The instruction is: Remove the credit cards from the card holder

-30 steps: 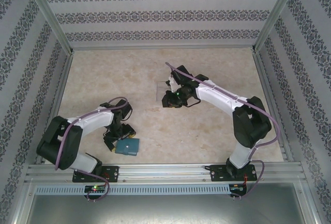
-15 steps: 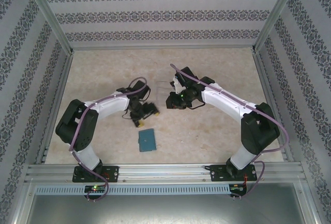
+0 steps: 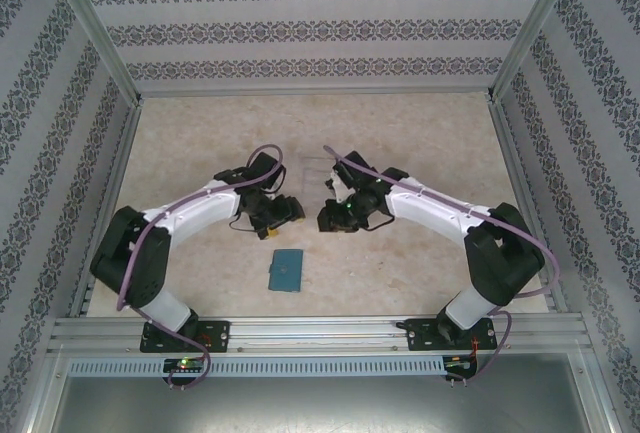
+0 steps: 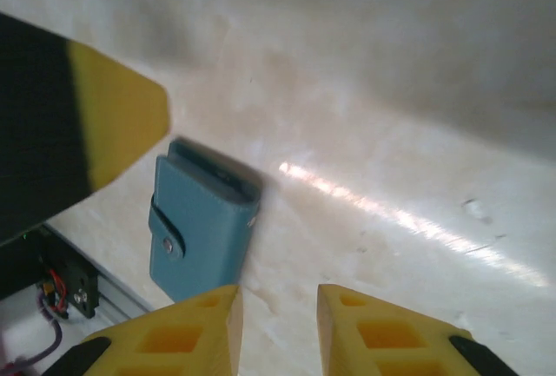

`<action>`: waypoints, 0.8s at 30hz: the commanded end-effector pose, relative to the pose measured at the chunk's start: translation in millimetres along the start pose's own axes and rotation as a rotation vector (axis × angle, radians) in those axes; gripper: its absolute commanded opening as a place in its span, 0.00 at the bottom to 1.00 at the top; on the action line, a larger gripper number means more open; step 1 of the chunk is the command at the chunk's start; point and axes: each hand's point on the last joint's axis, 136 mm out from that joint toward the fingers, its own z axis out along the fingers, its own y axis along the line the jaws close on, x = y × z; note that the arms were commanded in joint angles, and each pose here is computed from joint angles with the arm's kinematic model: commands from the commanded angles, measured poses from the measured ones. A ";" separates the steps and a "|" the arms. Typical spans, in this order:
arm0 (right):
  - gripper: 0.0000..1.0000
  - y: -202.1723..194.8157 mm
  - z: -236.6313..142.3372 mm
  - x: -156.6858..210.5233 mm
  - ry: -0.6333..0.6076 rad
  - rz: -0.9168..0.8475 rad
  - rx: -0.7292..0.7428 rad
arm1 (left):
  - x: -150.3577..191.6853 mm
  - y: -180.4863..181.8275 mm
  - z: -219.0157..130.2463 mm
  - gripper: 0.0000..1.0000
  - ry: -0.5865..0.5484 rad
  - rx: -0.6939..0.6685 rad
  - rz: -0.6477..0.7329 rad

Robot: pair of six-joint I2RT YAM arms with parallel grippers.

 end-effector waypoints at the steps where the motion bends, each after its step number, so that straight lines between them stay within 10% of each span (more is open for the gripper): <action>1: 0.33 24.1 17.8 9.2 0.019 0.032 -0.115 | 25.4 29.1 -10.1 0.64 0.058 -0.083 0.054; 24: 0.33 10.3 105.0 30.4 0.132 0.157 -0.173 | 92.6 45.3 17.4 0.36 0.275 -0.016 0.149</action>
